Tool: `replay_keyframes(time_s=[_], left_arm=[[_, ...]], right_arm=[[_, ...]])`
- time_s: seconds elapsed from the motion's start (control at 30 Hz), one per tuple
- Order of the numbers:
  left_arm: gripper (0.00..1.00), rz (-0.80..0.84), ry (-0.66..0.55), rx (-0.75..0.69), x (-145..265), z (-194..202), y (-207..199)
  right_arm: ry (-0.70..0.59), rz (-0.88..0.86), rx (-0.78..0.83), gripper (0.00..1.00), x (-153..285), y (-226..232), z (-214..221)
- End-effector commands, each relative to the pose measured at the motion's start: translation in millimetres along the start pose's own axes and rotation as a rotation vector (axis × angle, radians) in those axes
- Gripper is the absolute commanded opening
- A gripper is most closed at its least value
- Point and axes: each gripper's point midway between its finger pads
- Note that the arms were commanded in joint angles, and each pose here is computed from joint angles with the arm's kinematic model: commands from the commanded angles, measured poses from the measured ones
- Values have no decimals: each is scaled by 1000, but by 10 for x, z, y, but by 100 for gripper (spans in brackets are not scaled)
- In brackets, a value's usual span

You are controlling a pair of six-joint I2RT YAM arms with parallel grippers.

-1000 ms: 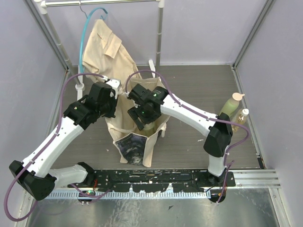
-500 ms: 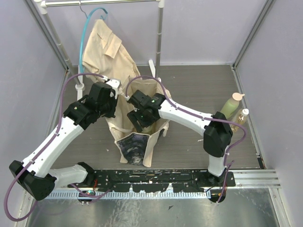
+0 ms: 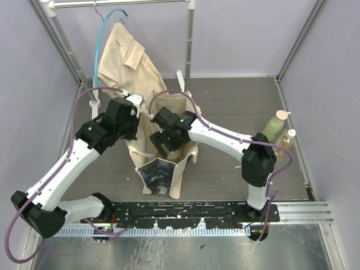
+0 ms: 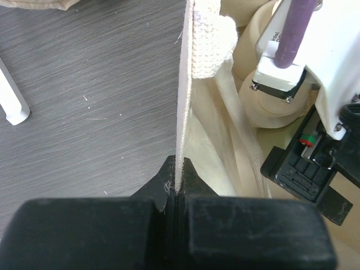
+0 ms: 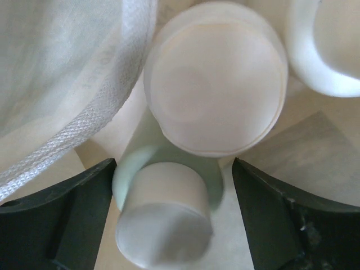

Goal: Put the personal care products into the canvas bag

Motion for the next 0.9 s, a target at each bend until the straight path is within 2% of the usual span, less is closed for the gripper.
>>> replay_keyframes(time_s=[0.0,0.17,0.33,0.5,0.63,0.7,0.77,0.87], left_arm=[[0,1,-89,5,103,-270,-14],[0,17,-83,14,58,-246,-52],[0,20,-86,26,10,-246,-73],[0,14,-97,27,-3,-287,-70],[1,17,-98,28,-17,-302,-84],[1,18,-91,25,-35,-294,-94],[1,20,-85,24,-51,-290,-104],[1,18,-79,19,-66,-301,-109]], right_arm=[[-117,26,19,93,505,-70,-311],[-188,80,-2,97,804,-166,-488],[-349,144,-51,100,1307,-323,-730],[-515,118,-134,100,1885,-541,-863],[-630,234,-293,100,2414,-1294,-785],[-637,321,-392,100,2544,-1737,-618],[-589,437,-473,100,2565,-2135,-384],[-439,662,-569,100,2509,-2635,19]])
Point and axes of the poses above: each gripper's point midway between its finger pads, its own x axis back along the fingers, its own y axis along the line the jaws close on, z = x × y, and after that the axes turned 12 degrees about x, right-handed
